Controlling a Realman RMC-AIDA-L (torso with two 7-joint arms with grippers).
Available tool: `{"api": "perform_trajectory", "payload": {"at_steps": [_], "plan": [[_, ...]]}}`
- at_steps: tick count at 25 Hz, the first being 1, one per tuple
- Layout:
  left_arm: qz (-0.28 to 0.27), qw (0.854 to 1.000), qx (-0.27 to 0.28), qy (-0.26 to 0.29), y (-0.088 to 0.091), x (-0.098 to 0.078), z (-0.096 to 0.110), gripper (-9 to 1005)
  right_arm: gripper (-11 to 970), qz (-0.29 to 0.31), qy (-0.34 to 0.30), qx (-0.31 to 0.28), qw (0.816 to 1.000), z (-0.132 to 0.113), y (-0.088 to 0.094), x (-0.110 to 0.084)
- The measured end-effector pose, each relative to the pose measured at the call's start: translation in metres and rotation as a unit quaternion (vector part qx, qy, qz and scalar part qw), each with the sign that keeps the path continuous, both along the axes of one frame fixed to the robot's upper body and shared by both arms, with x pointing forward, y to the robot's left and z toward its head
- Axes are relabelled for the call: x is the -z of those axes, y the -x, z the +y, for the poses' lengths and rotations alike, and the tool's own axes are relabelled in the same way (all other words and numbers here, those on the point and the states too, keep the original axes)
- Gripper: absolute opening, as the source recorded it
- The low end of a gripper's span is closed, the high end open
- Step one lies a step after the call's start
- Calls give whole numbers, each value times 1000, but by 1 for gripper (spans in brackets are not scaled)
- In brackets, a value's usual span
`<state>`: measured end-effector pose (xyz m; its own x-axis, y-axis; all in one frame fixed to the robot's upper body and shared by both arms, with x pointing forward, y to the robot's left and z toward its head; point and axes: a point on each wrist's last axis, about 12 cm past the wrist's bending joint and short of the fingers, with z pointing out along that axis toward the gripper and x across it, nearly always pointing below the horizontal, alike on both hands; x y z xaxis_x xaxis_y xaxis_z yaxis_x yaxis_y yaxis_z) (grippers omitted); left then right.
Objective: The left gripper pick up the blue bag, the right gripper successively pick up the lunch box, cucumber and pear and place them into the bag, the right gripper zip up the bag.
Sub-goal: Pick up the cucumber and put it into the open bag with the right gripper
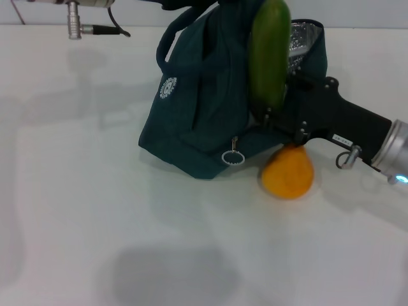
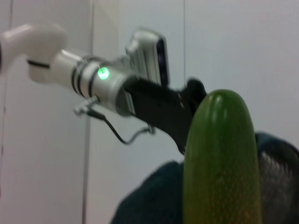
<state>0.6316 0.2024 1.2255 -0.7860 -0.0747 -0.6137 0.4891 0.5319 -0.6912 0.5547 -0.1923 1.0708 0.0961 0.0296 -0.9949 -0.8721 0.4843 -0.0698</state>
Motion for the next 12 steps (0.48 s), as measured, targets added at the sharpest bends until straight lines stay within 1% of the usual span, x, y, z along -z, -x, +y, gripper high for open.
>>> {"api": "perform_trajectory", "payload": {"at_steps": [2,6,12], "plan": [[0,1000,0,0,0,0,0,73,636,14,9,5,1000,2,-3,2],[0,1000,0,0,0,0,0,73,638,30,6,5,1000,3,-4,3],[-2,1000,2,-1,0,0,-1,73,637,15,-2,-2,1000,3,-4,-1]]}}
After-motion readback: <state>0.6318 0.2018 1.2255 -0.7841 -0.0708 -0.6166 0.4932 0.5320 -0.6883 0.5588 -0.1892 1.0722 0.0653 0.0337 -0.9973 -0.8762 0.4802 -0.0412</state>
